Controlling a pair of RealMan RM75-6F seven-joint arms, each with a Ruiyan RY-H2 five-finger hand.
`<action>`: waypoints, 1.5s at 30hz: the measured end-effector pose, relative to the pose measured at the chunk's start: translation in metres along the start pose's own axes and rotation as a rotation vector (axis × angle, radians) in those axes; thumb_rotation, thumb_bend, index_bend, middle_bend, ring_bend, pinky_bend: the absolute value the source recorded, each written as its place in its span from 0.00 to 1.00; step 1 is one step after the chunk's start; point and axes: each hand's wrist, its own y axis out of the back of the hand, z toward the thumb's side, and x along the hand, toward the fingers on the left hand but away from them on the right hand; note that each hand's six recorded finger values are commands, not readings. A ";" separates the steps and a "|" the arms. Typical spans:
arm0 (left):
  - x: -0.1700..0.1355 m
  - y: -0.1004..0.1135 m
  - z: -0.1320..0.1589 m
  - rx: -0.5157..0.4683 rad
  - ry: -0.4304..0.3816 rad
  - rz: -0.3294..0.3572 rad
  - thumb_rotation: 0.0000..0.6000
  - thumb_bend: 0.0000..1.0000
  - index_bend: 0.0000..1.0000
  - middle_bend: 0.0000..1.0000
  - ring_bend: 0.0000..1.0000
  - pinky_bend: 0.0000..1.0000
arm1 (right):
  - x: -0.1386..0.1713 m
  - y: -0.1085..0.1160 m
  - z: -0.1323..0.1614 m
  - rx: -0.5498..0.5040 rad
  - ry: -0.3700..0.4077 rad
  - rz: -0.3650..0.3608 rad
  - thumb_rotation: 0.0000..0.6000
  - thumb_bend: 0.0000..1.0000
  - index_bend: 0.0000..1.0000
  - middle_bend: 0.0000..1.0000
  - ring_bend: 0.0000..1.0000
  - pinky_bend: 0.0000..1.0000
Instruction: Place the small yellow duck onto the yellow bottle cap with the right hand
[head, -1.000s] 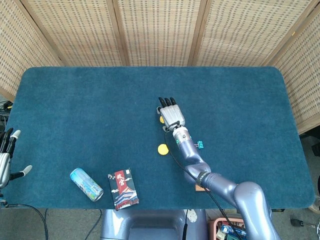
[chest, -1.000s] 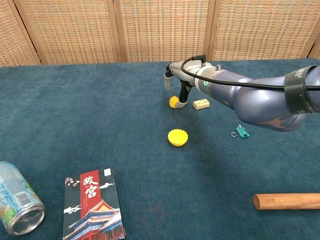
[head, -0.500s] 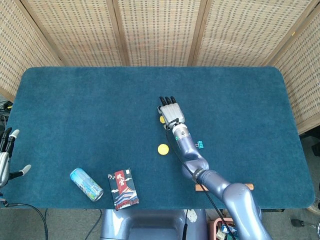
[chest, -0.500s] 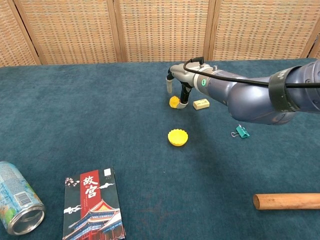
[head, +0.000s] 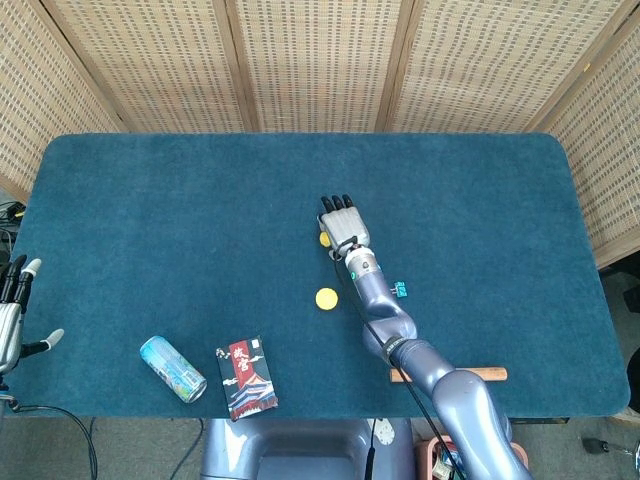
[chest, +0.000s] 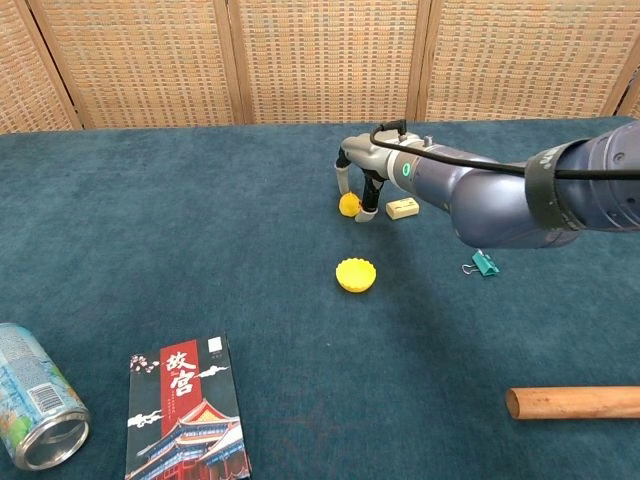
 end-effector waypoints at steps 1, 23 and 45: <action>0.000 0.000 0.000 0.000 0.000 -0.001 1.00 0.10 0.00 0.00 0.00 0.00 | 0.000 0.000 0.000 -0.001 0.001 0.000 1.00 0.20 0.42 0.06 0.00 0.05; 0.001 -0.001 0.000 -0.008 0.000 -0.007 1.00 0.11 0.00 0.00 0.00 0.00 | 0.001 -0.001 0.006 0.011 0.015 -0.013 1.00 0.20 0.55 0.13 0.00 0.08; 0.000 -0.001 0.008 -0.025 -0.035 -0.012 1.00 0.11 0.00 0.00 0.00 0.00 | 0.028 0.029 0.024 0.014 0.104 -0.127 1.00 0.20 0.56 0.14 0.00 0.08</action>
